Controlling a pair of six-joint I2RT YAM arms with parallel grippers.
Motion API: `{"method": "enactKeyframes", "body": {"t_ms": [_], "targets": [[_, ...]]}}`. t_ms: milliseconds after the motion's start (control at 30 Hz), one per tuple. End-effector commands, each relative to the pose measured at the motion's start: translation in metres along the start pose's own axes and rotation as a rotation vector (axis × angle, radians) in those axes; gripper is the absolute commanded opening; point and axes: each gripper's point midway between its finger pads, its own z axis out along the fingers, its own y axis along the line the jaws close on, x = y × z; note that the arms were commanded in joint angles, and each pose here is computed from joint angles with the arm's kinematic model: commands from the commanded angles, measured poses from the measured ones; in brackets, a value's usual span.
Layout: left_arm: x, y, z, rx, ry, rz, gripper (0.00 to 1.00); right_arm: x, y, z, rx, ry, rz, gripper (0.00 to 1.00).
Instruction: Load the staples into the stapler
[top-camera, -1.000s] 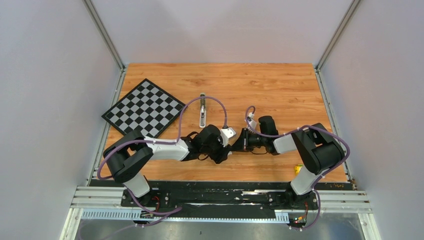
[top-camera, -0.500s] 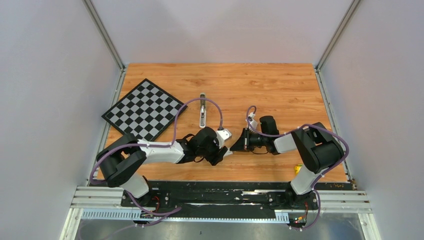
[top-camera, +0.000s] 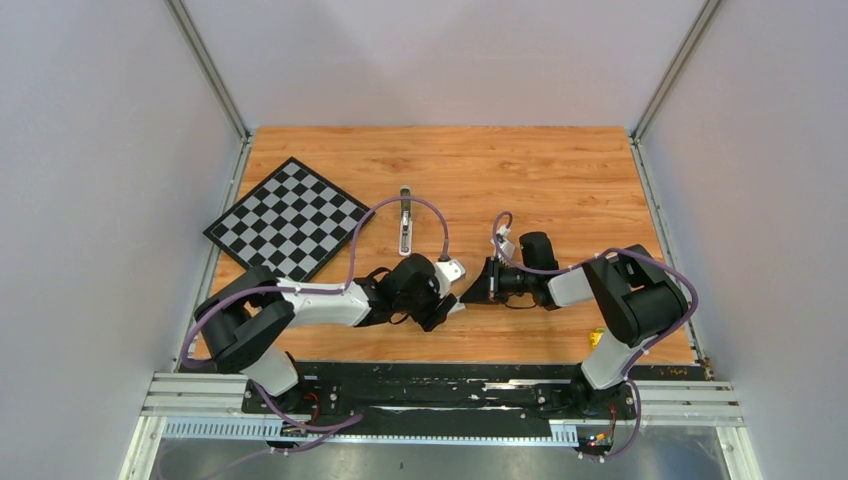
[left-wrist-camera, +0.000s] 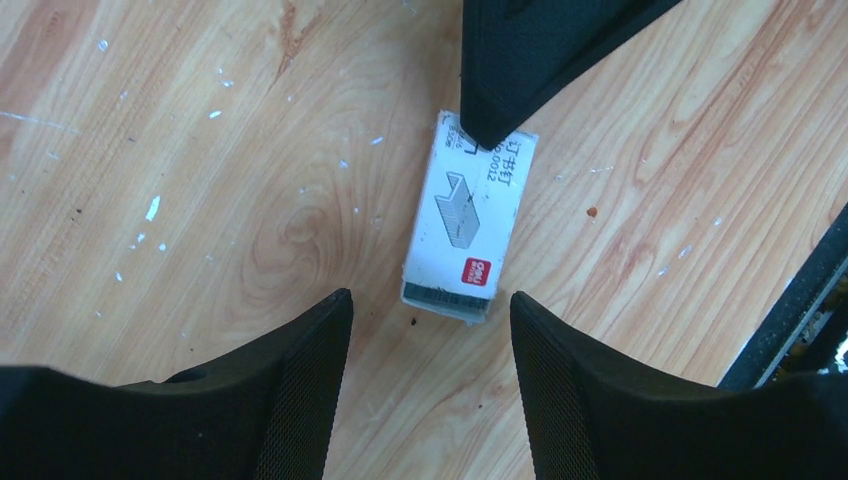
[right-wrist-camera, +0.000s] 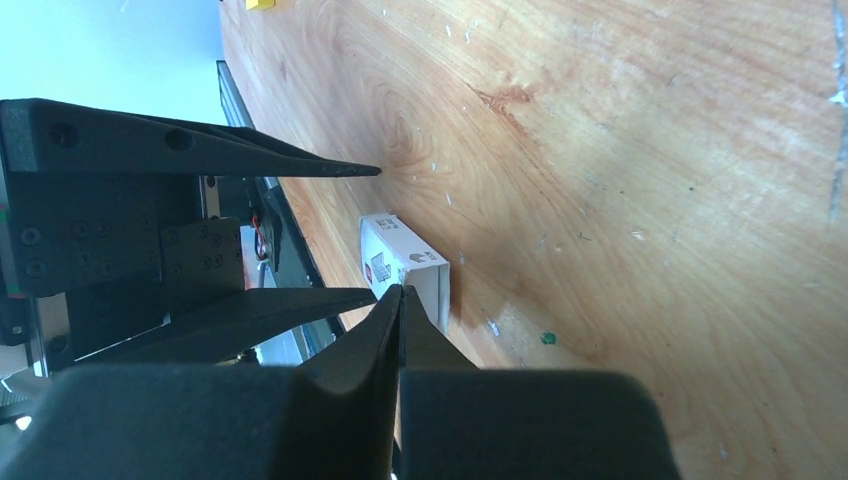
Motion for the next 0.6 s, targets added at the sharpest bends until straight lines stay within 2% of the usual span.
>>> {"method": "enactKeyframes", "body": {"t_ms": [0,300,567], "targets": [[0.0202,0.0023,0.0053,-0.01,0.091,0.024,0.62,0.0027,-0.0012,-0.0016,-0.028,0.017,-0.01,0.0],[0.0134,0.0014,0.0095,-0.002,0.086,0.033,0.59,0.0037,0.001,-0.0005,-0.052,0.029,-0.006,0.18],[0.0115,-0.0054,0.013,0.036,0.08,0.028,0.58,0.0061,-0.0004,0.0034,-0.082,0.041,0.023,0.2]]}}
